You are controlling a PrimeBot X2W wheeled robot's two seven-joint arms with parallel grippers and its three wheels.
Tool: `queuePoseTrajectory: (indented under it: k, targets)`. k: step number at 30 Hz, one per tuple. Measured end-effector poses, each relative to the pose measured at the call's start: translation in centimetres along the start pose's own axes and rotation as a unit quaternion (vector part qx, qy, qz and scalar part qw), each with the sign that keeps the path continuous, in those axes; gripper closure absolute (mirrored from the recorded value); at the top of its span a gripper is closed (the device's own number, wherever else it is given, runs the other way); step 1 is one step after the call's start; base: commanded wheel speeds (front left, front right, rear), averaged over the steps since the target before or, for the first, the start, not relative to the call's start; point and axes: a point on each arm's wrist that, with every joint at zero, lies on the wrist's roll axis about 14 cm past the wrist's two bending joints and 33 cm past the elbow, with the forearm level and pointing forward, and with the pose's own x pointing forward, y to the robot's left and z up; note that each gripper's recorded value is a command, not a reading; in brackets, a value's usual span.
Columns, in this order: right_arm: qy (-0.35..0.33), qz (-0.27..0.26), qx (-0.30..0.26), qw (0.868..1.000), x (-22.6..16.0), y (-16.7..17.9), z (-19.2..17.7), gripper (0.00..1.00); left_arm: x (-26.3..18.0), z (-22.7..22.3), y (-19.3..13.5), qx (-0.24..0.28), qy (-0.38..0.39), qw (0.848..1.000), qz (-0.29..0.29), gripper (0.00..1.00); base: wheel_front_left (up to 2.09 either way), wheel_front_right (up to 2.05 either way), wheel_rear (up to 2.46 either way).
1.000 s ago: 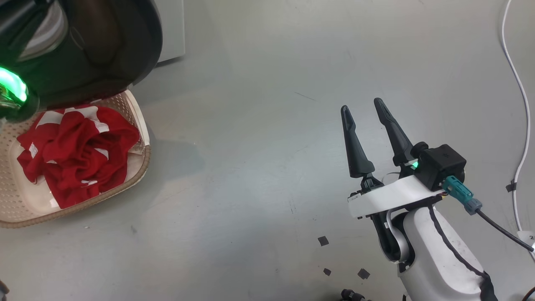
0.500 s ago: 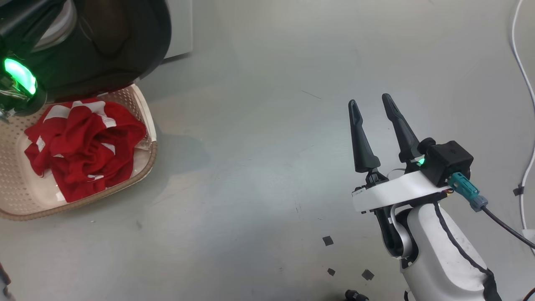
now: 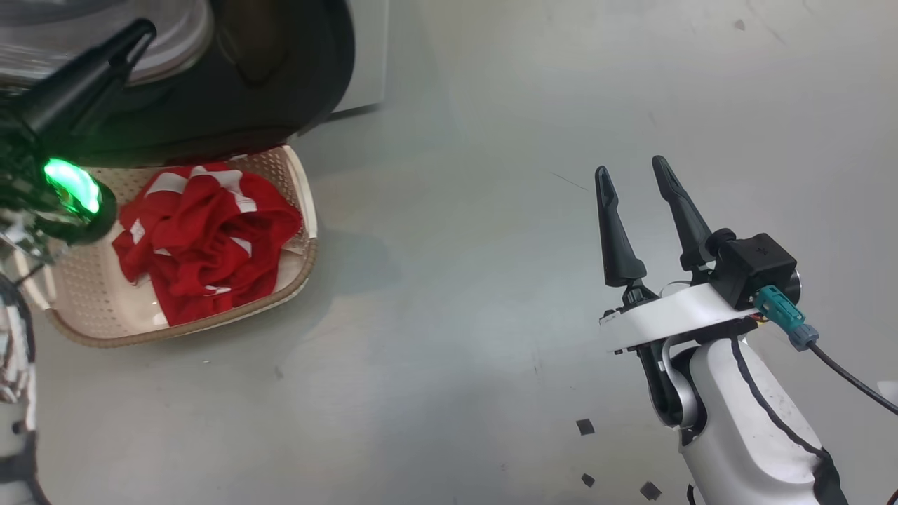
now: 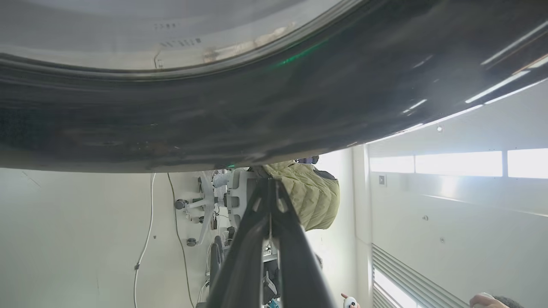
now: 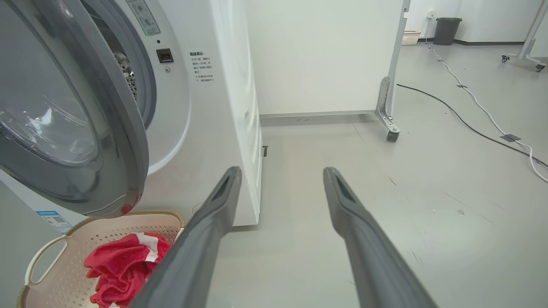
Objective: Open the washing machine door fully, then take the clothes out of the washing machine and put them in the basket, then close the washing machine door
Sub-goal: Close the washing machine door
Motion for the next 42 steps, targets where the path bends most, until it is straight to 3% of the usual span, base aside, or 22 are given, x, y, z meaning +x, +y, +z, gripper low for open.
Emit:
queuePoseTrajectory:
  k: [2, 3, 4, 6, 7, 9, 11, 12, 13, 14, 24, 31, 36, 42]
  targets:
    - [0.000, 0.005, -0.002, 1.000, 0.1, 0.3, 0.0, 0.00, -1.0, -0.2, 0.1, 0.002, -0.012, 1.000, 0.000, 1.00, 0.00, 0.00, 0.00]
    - [0.000, 0.008, -0.004, 1.000, 0.2, 0.5, -0.1, 0.00, -1.6, -0.3, 0.1, 0.002, -0.021, 1.000, -0.001, 0.87, 0.00, 0.00, 0.00]
    - [0.000, 0.011, -0.006, 1.000, 0.2, 0.7, -0.1, 0.00, -2.3, -0.3, 0.1, 0.000, -0.030, 1.000, -0.004, 0.87, 0.00, 0.00, 0.00]
    - [-0.002, 0.019, -0.011, 1.000, 0.4, 1.2, -0.1, 0.00, -3.5, -0.7, 0.4, 0.000, -0.046, 0.999, -0.004, 0.74, 0.00, 0.00, 0.00]
    - [-0.003, 0.022, -0.012, 1.000, 0.5, 1.4, 0.0, 0.00, -4.1, -0.8, 0.4, -0.003, -0.055, 0.998, -0.006, 0.62, 0.00, 0.00, 0.00]
    - [-0.003, 0.029, -0.015, 0.999, 0.6, 1.8, 0.0, 0.00, -5.3, -1.3, 0.7, -0.015, -0.071, 0.997, -0.007, 0.59, 0.00, 0.00, 0.00]
    - [-0.002, 0.035, -0.018, 0.999, 0.7, 2.0, -0.1, 0.00, -6.5, -1.9, 1.1, -0.021, -0.085, 0.996, -0.004, 0.47, 0.00, 0.00, 0.00]
    - [0.000, 0.039, -0.019, 0.999, 0.6, 2.2, -0.3, 0.00, -7.2, -2.1, 1.2, -0.024, -0.098, 0.995, -0.005, 0.32, 0.00, 0.00, 0.00]
    - [0.002, 0.043, -0.019, 0.999, 0.6, 2.5, -0.4, 0.00, -8.0, -2.1, 1.2, -0.030, -0.114, 0.993, -0.008, 0.09, 0.00, 0.00, 0.00]
    - [0.003, 0.049, -0.017, 0.999, 0.5, 2.9, -0.6, 0.00, -8.7, -2.2, 1.1, -0.031, -0.127, 0.991, -0.009, 0.00, 0.00, 0.00, 0.00]
    - [0.007, 0.075, -0.008, 0.997, -0.3, 4.9, -0.8, 0.00, -14.4, -4.4, 0.5, -0.042, -0.227, 0.973, -0.015, 0.00, 0.00, 0.00, 0.00]
    - [0.010, 0.098, -0.002, 0.995, -1.1, 6.4, -0.8, 0.00, -18.3, -6.0, 0.4, -0.017, -0.277, 0.960, 0.025, 0.00, 0.00, 0.00, 0.00]
    - [0.005, 0.116, -0.003, 0.993, -1.6, 7.5, -0.4, 0.00, -20.2, -6.3, -1.4, 0.041, -0.315, 0.947, 0.046, 0.00, 0.00, 0.00, 0.00]
    - [-0.002, 0.124, -0.003, 0.992, -2.2, 7.9, 0.2, 0.00, -22.0, -5.6, -4.5, 0.149, -0.374, 0.911, 0.086, 0.00, 0.00, 0.00, 0.00]
